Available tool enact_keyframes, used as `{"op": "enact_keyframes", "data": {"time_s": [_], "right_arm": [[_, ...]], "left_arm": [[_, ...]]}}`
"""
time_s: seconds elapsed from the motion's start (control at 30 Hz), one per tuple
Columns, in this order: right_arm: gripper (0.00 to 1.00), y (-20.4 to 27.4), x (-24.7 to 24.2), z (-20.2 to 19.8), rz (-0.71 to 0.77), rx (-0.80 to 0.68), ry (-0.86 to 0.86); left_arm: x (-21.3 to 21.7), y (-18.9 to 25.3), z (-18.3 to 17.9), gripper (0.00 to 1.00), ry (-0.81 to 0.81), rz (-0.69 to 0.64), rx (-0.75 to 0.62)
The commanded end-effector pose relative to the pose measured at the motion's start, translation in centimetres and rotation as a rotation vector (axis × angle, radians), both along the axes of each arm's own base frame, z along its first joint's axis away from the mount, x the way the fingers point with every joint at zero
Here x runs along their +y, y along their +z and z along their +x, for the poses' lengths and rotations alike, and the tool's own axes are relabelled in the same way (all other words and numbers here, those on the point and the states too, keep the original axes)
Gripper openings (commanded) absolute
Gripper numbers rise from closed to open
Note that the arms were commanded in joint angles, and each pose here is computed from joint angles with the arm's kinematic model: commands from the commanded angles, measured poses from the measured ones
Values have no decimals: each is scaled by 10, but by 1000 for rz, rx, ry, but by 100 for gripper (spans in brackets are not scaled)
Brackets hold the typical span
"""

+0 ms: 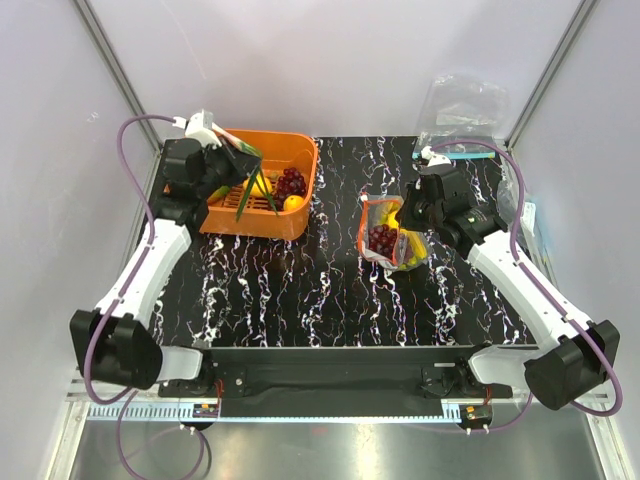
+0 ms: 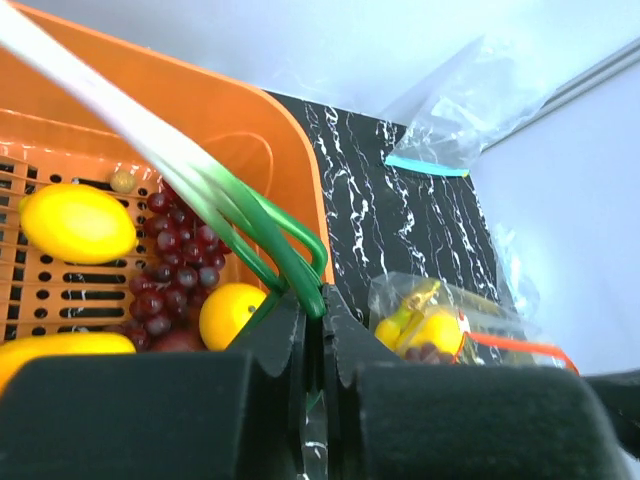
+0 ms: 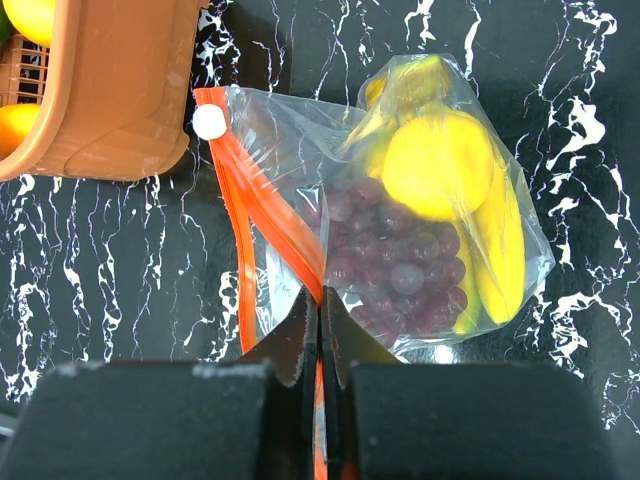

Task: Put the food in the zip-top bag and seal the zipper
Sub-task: Place the fake vegetable in the bin.

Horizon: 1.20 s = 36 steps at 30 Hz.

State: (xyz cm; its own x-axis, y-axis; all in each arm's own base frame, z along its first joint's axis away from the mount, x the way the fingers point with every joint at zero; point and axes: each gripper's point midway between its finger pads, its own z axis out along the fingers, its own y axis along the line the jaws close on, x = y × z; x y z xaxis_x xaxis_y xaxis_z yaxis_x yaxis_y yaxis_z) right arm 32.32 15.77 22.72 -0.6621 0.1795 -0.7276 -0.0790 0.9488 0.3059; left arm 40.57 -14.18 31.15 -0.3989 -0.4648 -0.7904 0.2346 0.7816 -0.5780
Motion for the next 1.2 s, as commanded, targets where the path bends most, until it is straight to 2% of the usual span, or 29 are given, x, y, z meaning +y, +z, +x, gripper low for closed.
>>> {"op": "enact_keyframes", "data": {"time_s": [0.0,0.33,0.47,0.5,0.53,0.6,0.63,0.73,0.8,0.9,1.03,1.17], "right_arm": [[0,19,3,9,20,-55,8],[0,23,6,8,37,-61,21],[0,24,8,8,50,-59,25],[0,24,9,9,51,-59,25],[0,24,10,9,55,-57,27],[0,24,11,9,60,-56,29],[0,26,12,8,65,-57,32],[0,27,12,9,67,-57,30],[0,30,14,10,73,-61,34],[0,32,15,12,78,-64,37],[0,31,14,16,60,-68,33],[0,29,16,19,61,-66,31]], "left_arm": [[-5,41,11,6,-49,-35,-91],[18,79,16,15,30,38,-173],[33,69,31,18,101,110,-148],[33,62,34,23,105,123,-128],[34,58,37,55,102,143,-117],[28,23,40,96,51,174,14],[26,25,41,99,43,178,29],[17,3,37,99,13,182,81],[14,4,28,99,14,190,78],[-13,-1,8,99,-42,210,81],[-89,-20,-38,99,-236,221,68],[-131,-34,-71,99,-327,195,53]]}}
